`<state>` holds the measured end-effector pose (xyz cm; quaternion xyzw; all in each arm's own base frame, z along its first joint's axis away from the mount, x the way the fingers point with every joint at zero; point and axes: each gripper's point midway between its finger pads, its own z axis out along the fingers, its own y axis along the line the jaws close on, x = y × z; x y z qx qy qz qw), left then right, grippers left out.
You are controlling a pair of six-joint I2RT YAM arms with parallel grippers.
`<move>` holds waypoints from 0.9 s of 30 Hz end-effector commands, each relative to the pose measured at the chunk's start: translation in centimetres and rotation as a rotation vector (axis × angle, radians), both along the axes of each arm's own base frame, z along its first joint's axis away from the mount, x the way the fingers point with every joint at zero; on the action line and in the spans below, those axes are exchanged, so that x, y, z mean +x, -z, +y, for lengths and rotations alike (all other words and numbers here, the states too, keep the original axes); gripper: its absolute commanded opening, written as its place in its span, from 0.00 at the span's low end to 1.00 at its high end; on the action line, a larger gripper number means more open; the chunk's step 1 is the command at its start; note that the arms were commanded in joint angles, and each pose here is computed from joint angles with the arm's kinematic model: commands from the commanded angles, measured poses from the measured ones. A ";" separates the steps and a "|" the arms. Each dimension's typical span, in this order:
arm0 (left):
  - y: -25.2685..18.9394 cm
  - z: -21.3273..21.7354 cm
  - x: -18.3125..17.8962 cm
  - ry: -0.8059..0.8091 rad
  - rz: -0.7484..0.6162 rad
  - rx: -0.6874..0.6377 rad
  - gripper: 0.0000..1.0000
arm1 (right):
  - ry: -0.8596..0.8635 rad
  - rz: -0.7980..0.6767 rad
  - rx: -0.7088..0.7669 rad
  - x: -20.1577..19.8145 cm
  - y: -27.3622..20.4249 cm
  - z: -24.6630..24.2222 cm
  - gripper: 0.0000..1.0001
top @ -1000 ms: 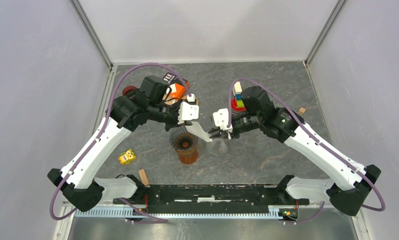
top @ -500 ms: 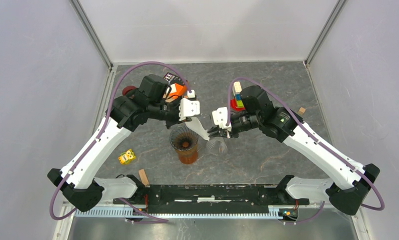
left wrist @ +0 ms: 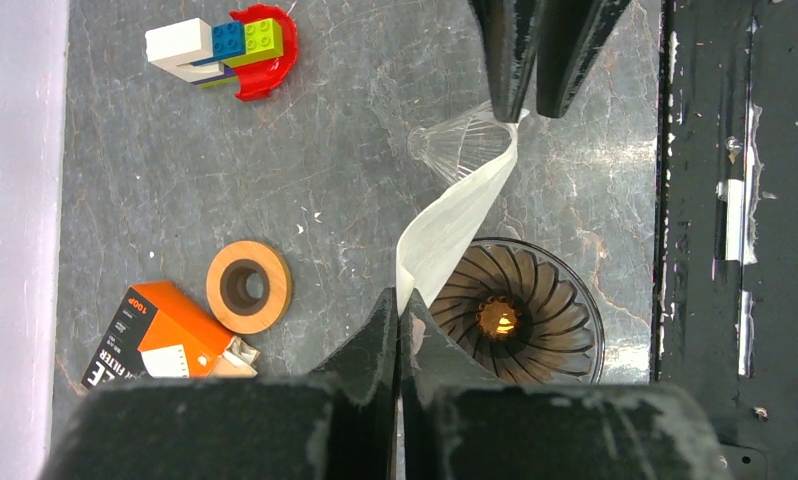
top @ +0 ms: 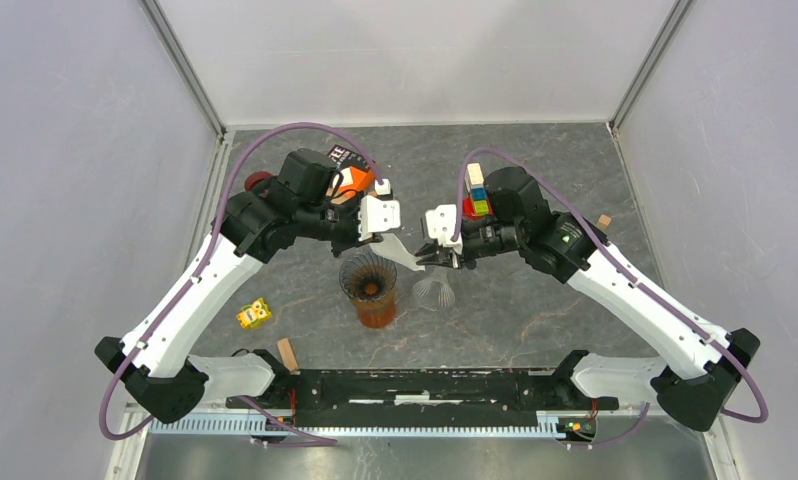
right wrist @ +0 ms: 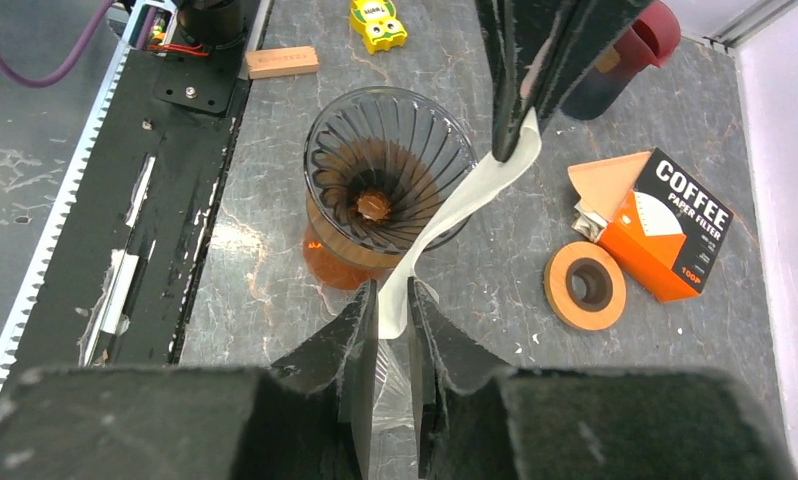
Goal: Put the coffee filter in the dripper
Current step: Place the coffee filter in the coffee dripper.
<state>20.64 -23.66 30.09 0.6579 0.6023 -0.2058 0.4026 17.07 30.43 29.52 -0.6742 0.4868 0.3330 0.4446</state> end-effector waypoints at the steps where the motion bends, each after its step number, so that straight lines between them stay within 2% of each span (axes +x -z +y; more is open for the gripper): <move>1: -1.2 -0.7 -0.2 0.005 -0.010 -0.053 0.02 | 0.036 -0.030 0.057 0.9 -2.2 0.2 0.23; 16: -1.4 -0.7 0.6 -0.048 -0.006 -0.056 0.02 | -0.046 0.018 0.044 -0.5 -0.6 0.4 0.26; 27: -1.5 -0.8 1.0 -0.078 0.003 -0.062 0.02 | -0.014 0.021 0.032 0.0 0.3 0.4 0.24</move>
